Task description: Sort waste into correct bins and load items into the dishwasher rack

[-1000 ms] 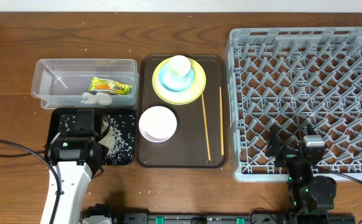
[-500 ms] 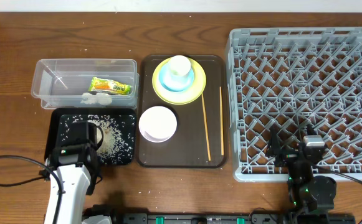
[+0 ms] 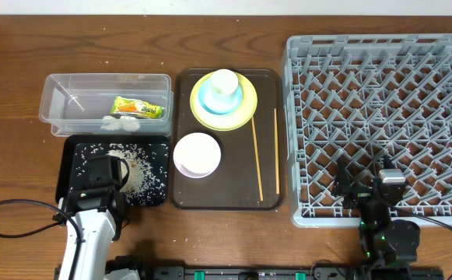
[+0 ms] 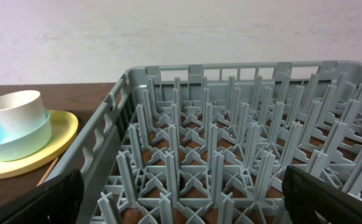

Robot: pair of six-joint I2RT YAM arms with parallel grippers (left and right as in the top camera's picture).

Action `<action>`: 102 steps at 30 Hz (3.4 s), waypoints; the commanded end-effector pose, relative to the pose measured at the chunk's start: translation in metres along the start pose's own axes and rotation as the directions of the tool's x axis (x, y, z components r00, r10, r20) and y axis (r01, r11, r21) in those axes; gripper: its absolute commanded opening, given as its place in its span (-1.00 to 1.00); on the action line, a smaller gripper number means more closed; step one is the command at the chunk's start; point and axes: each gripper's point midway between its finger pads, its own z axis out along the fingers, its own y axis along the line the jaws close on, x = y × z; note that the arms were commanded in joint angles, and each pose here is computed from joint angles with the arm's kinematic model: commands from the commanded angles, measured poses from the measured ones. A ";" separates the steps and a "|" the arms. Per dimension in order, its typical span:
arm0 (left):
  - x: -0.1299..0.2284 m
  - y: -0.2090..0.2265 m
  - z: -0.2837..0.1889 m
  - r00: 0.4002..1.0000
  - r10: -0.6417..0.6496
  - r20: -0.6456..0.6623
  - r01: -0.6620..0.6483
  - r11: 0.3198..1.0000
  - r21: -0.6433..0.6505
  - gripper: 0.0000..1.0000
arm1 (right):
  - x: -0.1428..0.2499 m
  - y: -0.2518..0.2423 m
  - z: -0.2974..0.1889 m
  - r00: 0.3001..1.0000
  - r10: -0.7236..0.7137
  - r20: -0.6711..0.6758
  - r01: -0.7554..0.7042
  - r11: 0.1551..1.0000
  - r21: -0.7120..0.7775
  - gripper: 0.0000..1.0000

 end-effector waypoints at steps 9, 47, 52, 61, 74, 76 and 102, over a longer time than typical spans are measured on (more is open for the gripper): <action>0.007 0.009 0.014 1.000 -0.010 -0.004 0.010 1.000 -0.012 -0.80 | 0.001 -0.003 0.000 1.000 -0.007 -0.003 0.007 1.000 0.013 0.99; 0.018 -0.038 0.019 0.984 0.175 -0.028 -0.165 0.963 0.212 -0.88 | 0.001 -0.003 0.000 1.000 -0.007 -0.003 0.007 1.000 0.013 0.98; 0.016 -0.038 0.014 0.967 0.256 -0.007 -0.249 0.944 0.217 -0.87 | 0.001 -0.003 0.000 1.000 -0.007 -0.003 0.007 1.000 0.013 0.98; 0.021 -0.046 -0.031 0.908 0.420 -0.012 -0.387 0.848 0.362 -0.70 | 0.001 -0.003 0.000 1.000 -0.007 -0.003 0.007 1.000 0.013 0.98; 0.060 -0.082 -0.102 0.721 0.692 0.049 -0.519 0.491 0.700 -0.75 | 0.001 -0.003 0.000 1.000 -0.007 -0.003 0.007 1.000 0.013 0.99; 0.059 -0.085 -0.108 0.710 0.702 0.049 -0.524 0.481 0.703 -0.74 | 0.001 -0.003 0.000 1.000 -0.008 -0.003 0.008 1.000 0.013 0.98; 0.044 -0.140 -0.115 0.680 0.730 0.067 -0.555 0.454 0.697 0.70 | 0.001 -0.003 0.000 1.000 -0.007 -0.003 0.007 1.000 0.013 0.99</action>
